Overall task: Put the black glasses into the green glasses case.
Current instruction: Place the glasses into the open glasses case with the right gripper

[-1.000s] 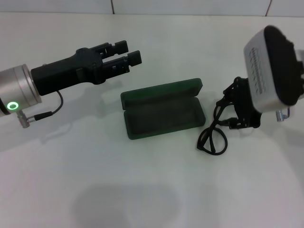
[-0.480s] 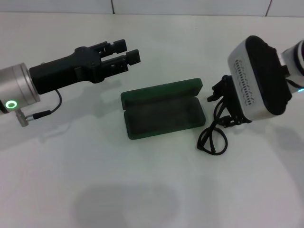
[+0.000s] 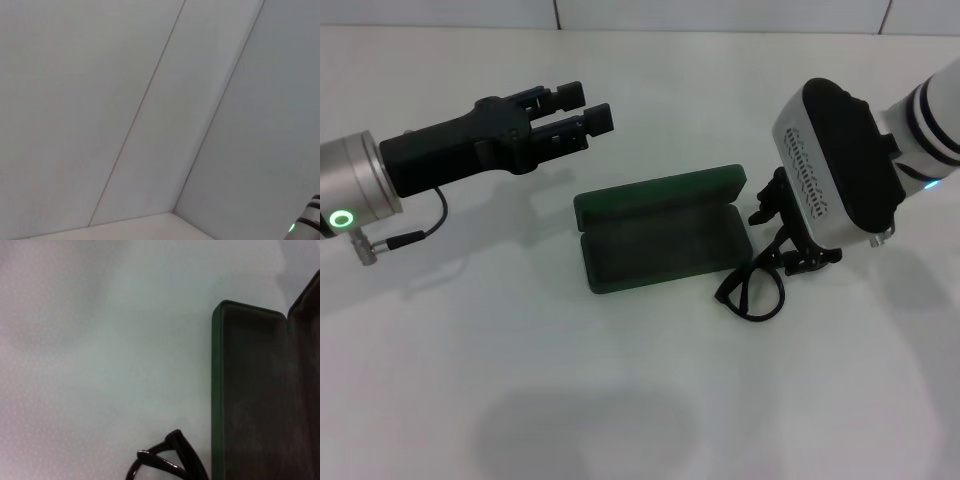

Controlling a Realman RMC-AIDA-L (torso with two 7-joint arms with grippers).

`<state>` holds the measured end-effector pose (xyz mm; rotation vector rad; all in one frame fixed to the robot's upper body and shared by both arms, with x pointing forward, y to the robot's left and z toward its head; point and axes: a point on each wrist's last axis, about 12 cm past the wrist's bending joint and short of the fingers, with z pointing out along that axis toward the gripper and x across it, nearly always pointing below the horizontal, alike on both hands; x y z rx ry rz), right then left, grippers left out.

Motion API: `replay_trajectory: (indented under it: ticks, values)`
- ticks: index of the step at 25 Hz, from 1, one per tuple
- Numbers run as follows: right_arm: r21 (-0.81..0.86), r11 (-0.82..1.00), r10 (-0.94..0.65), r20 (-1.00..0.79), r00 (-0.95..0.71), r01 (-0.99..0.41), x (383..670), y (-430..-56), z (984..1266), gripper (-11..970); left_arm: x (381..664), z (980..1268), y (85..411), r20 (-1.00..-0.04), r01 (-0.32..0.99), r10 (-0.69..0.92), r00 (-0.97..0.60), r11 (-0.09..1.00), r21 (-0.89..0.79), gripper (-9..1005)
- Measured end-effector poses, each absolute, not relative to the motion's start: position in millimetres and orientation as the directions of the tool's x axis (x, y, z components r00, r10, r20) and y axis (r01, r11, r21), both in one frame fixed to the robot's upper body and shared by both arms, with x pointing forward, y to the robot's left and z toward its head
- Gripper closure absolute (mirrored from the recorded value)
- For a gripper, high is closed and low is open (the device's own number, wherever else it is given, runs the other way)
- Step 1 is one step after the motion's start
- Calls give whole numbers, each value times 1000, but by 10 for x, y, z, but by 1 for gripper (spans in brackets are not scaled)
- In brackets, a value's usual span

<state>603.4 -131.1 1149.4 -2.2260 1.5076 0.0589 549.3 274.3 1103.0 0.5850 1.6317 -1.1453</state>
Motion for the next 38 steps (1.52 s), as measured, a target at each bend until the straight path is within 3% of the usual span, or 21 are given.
replay_trajectory:
  ticks: [14,19,25,27,38]
  values:
    - [-310,-306,-870,-292,397,-900,6042,-1283,11423,569,5503,11042,2797,-920,809,-143,-364,442,-389,288]
    - [-295,-297,-876,-295,382,-908,6050,-1304,11394,691,5517,11054,2790,-921,811,-139,-364,439,-387,287]
    - [-283,-286,-875,-313,370,-915,6040,-1328,11387,712,5523,11060,2784,-920,812,-139,-366,436,-388,287]
    - [-287,-279,-873,-321,366,-916,6040,-1351,11396,808,5524,11061,2785,-920,811,-139,-366,437,-388,288]
    - [-320,-174,-831,-460,313,-931,6029,-1707,11552,883,5513,11059,2779,-920,811,-153,-360,436,-390,288]
